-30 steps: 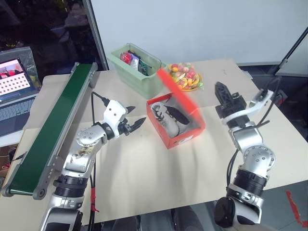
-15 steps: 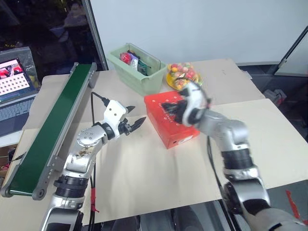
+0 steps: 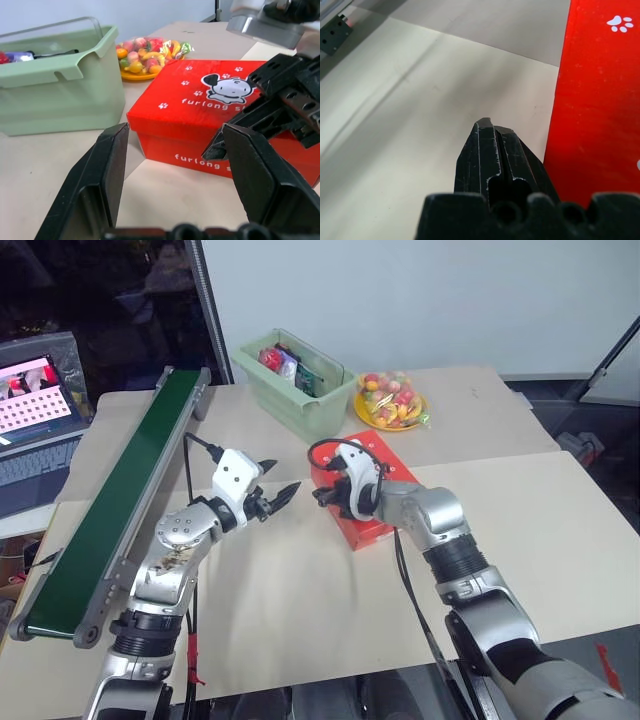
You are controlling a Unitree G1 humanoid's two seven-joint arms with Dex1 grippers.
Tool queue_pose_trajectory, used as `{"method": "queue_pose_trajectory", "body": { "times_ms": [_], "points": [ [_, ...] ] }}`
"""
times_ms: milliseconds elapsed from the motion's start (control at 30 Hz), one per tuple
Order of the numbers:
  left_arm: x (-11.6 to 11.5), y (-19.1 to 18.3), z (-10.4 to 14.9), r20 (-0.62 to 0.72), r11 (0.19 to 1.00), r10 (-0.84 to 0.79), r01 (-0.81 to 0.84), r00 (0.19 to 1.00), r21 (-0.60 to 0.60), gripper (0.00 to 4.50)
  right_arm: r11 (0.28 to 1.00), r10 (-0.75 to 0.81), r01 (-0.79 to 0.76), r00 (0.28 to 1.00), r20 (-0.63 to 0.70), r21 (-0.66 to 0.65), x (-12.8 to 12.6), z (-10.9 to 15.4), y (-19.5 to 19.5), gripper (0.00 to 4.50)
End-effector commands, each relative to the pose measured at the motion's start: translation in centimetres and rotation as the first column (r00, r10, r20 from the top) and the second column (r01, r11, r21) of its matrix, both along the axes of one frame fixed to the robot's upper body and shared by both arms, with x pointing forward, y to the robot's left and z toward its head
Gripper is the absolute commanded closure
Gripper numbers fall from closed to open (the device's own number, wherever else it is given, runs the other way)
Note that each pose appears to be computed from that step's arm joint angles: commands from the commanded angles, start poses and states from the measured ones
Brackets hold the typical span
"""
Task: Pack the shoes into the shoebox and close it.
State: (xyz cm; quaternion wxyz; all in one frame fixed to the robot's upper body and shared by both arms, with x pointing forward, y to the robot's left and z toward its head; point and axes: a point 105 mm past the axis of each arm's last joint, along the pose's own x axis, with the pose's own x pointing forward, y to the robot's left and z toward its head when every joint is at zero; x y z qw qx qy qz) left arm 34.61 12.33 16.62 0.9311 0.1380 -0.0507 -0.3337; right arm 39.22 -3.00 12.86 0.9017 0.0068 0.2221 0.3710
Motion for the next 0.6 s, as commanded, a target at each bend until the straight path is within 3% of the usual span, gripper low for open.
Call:
{"method": "queue_pose_trajectory", "body": {
  "times_ms": [33, 333, 400, 500, 600],
  "points": [
    [0.0, 0.7, 1.7, 0.059, 0.999, 0.038, -0.035, 0.998, -0.040, 1.32, 0.991, -0.018, 0.008, 0.997, 0.076, 0.136, 0.2, 4.6, -0.8, 4.42],
    [0.9, 3.8, 2.4, 0.058, 0.972, 0.211, -0.203, 0.976, -0.121, 1.32, 0.883, -0.057, -0.020, 0.987, 0.150, 0.470, -2.3, 12.8, -4.3, 4.42],
    [0.9, 5.0, 2.6, 0.059, 0.956, 0.271, -0.261, 0.961, -0.137, 1.32, 0.896, -0.141, 0.037, 0.969, 0.204, 0.442, -2.5, 13.2, -6.4, 4.42],
    [0.7, 7.4, 3.0, 0.058, 0.917, 0.376, -0.363, 0.925, -0.168, 1.32, 0.959, -0.276, 0.222, 0.877, 0.393, 0.176, -2.5, 11.5, -10.4, 4.42],
    [0.4, 9.0, 3.0, 0.045, 0.886, 0.438, -0.423, 0.898, -0.189, 1.32, 0.944, -0.303, 0.327, 0.823, 0.481, 0.036, -2.8, 9.3, -12.6, 4.42]
  ]
}}
